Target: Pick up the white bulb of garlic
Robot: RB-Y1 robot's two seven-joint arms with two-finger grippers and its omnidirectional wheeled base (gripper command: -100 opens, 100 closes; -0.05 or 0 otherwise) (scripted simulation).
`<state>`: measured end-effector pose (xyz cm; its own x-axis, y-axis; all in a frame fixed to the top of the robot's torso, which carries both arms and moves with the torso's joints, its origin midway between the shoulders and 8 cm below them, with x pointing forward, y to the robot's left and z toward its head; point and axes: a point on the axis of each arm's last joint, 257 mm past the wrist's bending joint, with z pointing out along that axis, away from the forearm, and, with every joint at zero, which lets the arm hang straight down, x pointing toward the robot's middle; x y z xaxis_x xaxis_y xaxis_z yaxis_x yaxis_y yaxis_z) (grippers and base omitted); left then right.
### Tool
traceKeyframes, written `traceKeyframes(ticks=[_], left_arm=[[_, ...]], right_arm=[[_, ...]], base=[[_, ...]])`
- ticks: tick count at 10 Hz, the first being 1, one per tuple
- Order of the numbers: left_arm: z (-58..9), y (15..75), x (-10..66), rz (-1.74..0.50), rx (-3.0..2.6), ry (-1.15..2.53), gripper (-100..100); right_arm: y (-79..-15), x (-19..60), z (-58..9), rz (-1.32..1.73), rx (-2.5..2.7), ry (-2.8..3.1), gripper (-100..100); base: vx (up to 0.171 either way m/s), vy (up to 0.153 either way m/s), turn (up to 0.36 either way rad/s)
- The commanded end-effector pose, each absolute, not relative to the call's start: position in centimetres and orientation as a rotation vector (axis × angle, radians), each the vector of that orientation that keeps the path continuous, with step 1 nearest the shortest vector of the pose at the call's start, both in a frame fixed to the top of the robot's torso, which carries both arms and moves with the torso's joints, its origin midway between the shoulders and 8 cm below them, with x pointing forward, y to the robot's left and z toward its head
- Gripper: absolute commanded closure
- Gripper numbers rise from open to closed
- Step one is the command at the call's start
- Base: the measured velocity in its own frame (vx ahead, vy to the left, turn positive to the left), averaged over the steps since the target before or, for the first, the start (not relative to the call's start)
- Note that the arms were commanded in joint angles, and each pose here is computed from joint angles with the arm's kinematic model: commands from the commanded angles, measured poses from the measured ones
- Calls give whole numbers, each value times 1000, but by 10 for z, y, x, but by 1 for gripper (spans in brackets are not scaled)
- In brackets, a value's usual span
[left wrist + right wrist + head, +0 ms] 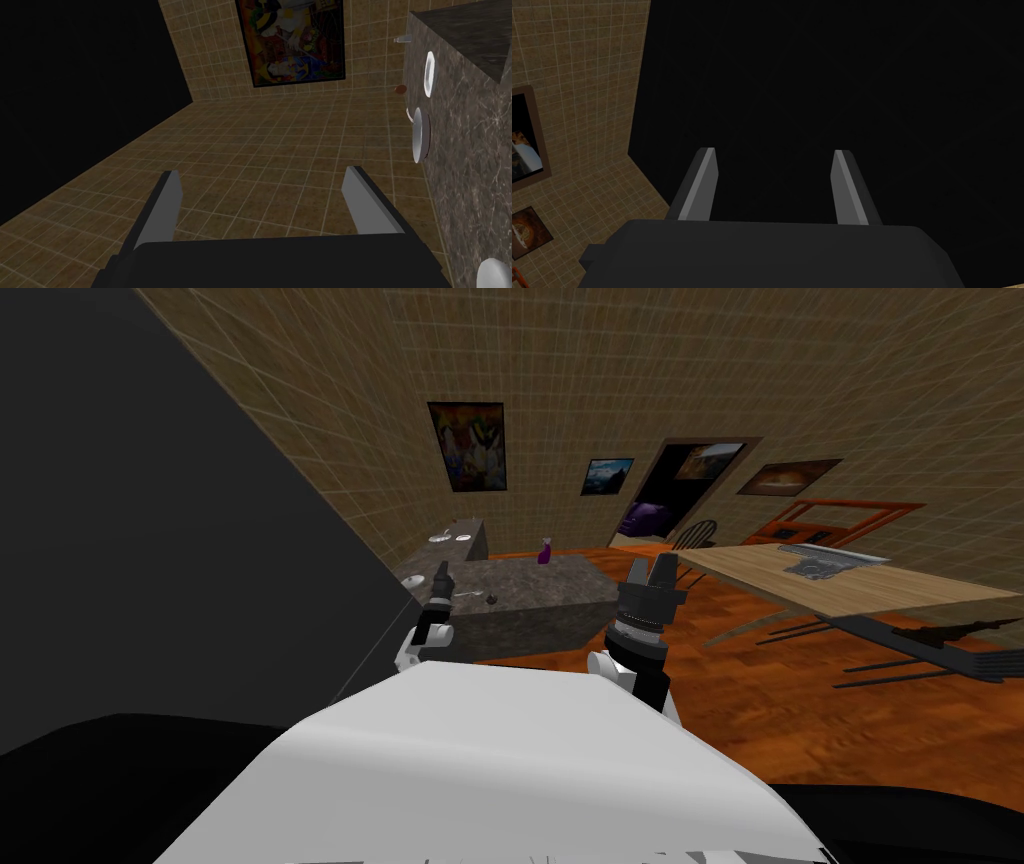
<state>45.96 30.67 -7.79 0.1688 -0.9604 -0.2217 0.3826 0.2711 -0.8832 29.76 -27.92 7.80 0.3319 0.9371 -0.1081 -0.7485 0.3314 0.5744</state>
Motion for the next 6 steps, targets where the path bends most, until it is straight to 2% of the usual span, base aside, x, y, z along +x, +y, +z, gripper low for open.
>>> traceKeyframes(ticks=[1, 6], left_arm=[[-92, 305, 479, -1098, -812, 978, -100], [-122, 300, 523, -1080, -890, 1081, -100]], right_arm=[[-279, 298, 78, 1155, 469, 467, 0], [-279, 298, 78, 1155, 469, 467, 0]], base=[[15, 16, 49], [6, 7, 23]])
